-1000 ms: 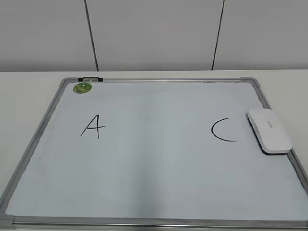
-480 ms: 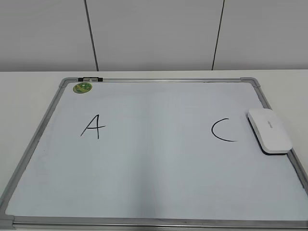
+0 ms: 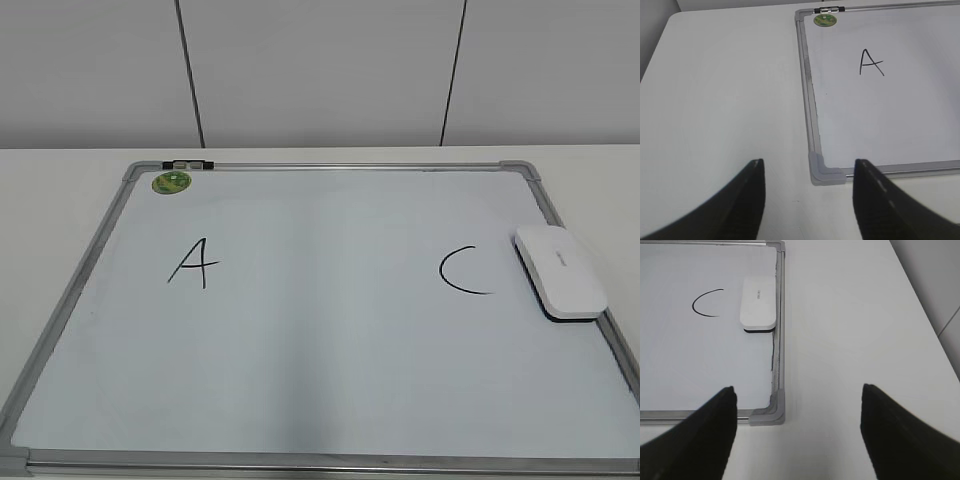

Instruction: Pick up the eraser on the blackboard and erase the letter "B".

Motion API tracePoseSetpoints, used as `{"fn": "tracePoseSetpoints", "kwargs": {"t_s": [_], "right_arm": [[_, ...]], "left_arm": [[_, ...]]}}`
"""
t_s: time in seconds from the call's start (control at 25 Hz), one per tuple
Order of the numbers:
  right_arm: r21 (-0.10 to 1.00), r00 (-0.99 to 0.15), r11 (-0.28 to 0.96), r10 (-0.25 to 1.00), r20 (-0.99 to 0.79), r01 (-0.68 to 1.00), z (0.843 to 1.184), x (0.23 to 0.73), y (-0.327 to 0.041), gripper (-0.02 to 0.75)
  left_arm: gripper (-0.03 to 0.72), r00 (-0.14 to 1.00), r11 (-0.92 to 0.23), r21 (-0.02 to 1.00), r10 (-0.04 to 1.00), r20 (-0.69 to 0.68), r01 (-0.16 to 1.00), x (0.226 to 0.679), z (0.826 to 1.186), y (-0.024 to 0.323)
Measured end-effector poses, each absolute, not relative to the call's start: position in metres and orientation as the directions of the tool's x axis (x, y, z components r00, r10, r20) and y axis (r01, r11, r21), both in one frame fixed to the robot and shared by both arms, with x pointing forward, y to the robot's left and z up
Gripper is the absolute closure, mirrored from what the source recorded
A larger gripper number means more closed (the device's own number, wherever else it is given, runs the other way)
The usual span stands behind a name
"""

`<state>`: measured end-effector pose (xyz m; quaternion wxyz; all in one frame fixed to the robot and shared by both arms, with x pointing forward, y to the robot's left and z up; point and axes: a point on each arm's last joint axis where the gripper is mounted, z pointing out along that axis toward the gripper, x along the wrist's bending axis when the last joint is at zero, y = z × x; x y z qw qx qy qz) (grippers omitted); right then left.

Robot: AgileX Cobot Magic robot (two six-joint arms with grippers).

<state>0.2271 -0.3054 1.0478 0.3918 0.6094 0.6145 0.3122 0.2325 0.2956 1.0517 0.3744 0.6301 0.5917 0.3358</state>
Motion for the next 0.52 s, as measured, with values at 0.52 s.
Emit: {"fn": "tracePoseSetpoints", "kwargs": {"t_s": [0.52], "right_arm": [[0.861,0.05,0.062,0.994,-0.101,0.504,1.0478,0.2271,-0.3054,0.147]], "left_arm": [[0.31,0.074,-0.019,0.869,0.997,-0.02,0.494,0.2325,1.0517,0.2956]]}}
